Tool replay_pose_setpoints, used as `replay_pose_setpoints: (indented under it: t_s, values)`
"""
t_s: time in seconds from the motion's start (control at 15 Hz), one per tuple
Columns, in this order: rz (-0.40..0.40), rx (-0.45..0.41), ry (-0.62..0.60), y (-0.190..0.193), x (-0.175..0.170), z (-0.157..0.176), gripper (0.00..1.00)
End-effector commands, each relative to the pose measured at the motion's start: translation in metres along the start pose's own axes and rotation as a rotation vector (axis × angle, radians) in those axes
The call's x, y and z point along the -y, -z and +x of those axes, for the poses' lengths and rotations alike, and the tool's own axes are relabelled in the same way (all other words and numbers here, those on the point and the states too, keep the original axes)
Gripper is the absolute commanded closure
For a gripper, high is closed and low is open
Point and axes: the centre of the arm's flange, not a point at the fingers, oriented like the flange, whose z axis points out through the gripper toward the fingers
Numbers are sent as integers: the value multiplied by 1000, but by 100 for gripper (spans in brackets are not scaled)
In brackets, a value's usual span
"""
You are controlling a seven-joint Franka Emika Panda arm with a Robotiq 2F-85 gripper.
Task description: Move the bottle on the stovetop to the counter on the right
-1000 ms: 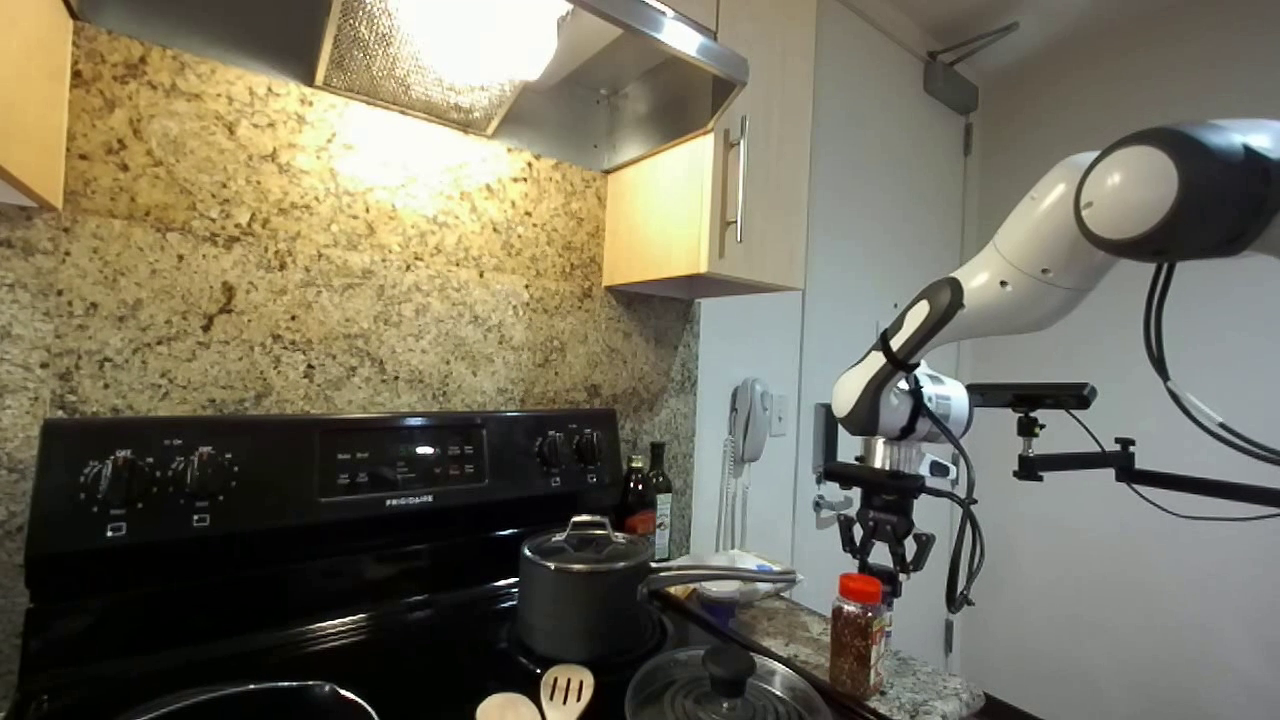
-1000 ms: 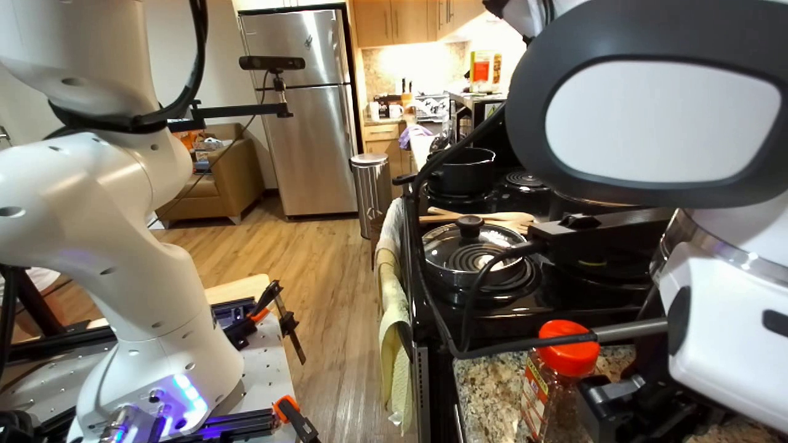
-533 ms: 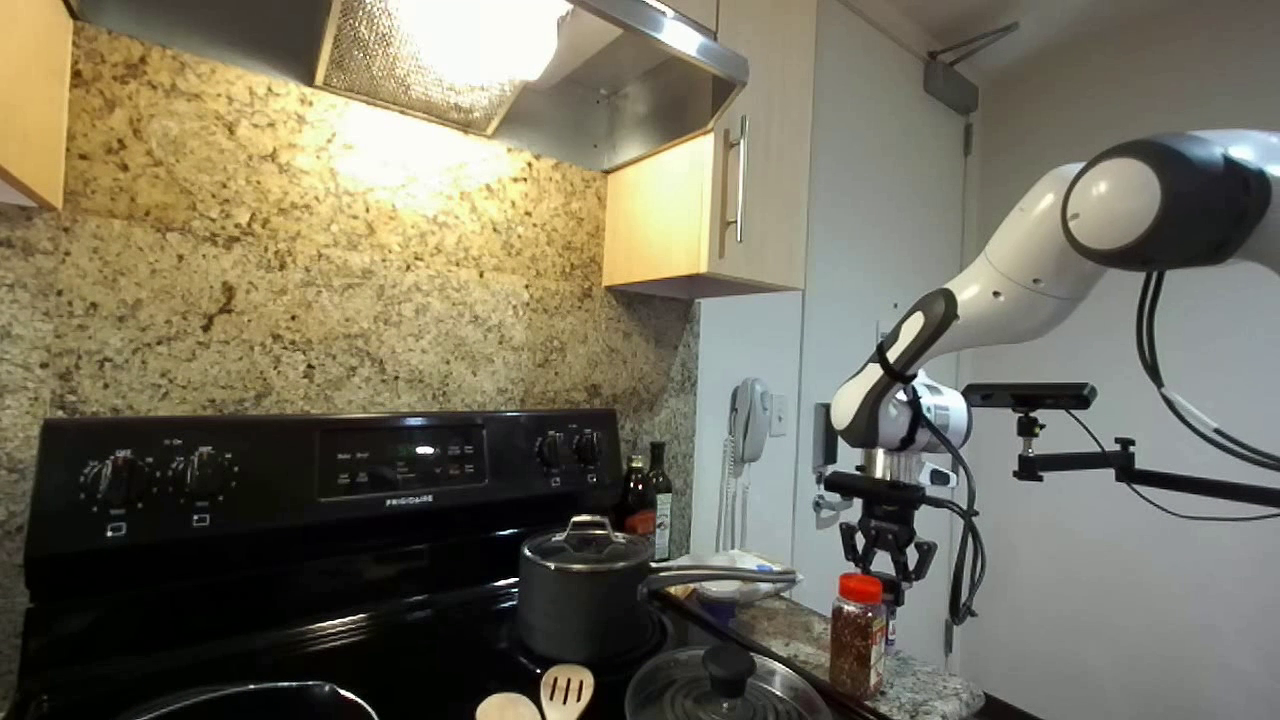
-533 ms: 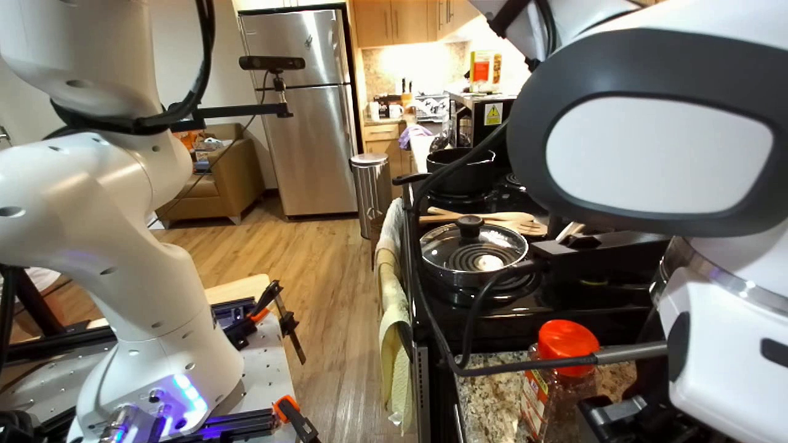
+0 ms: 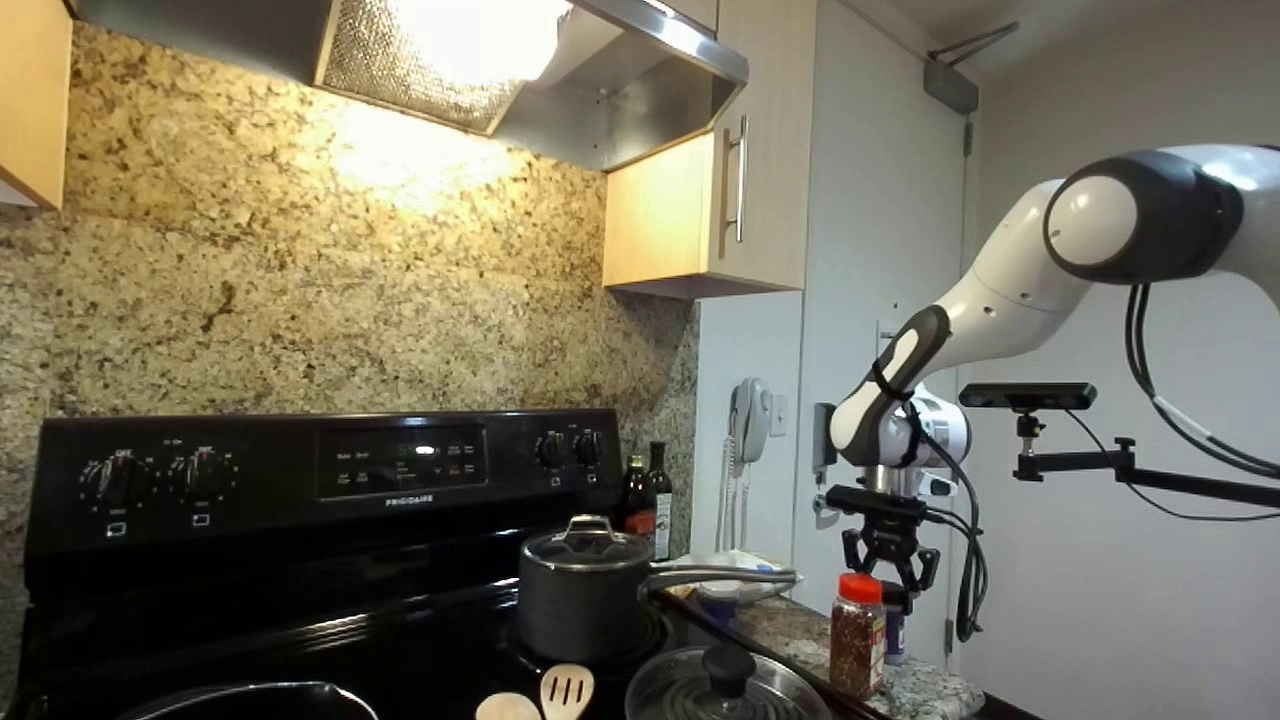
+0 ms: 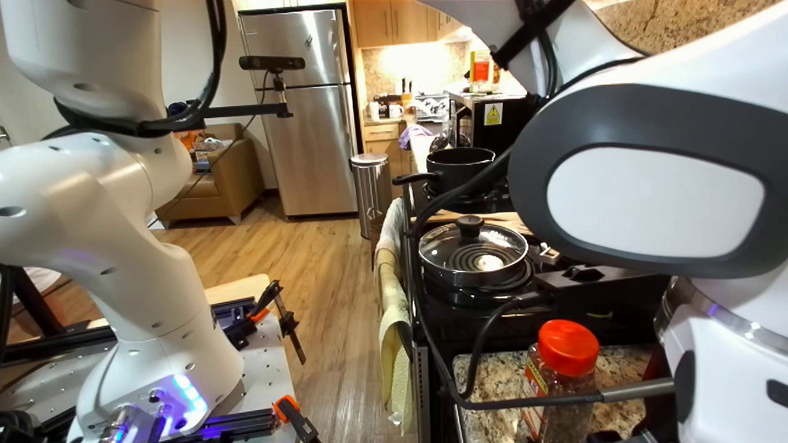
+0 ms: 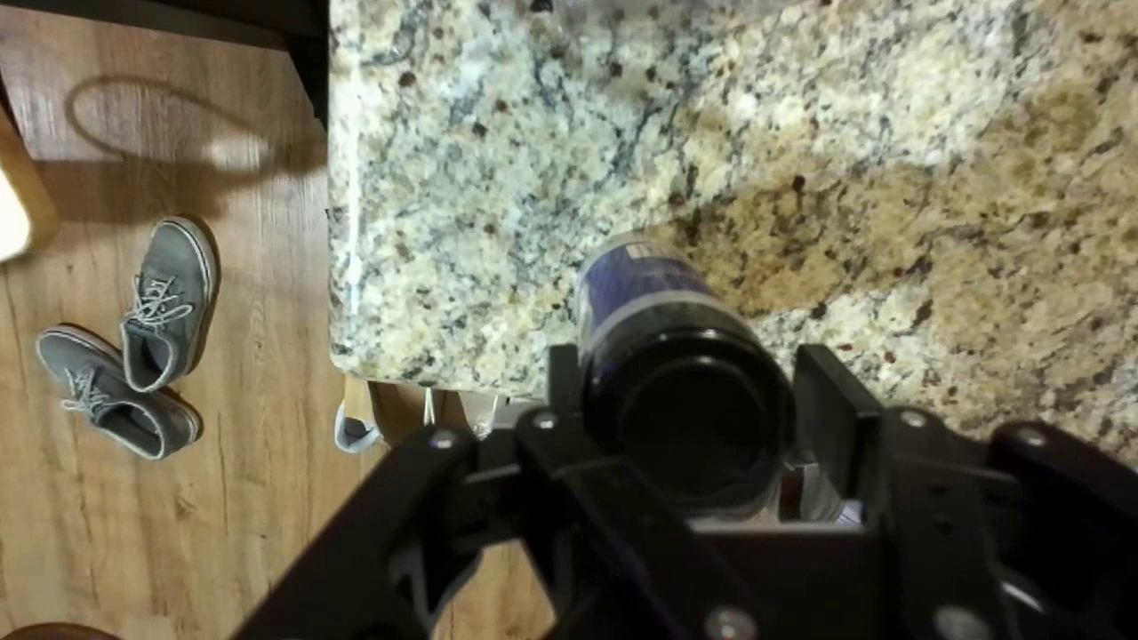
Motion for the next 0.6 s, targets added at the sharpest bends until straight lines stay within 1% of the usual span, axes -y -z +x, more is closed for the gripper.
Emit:
replay_pose_setpoints:
  t_s: [0.0,0.07,0.33,0.47,0.53]
  values:
    - [9,-30,-15,3,2,2,6]
    - [15,-28,-13,5,2,2,0]
    - [66,-9,-3,19,3,-6,0]
    - [120,-16,0,39,2,-11,0]
    - [152,-24,13,55,2,-14,0]
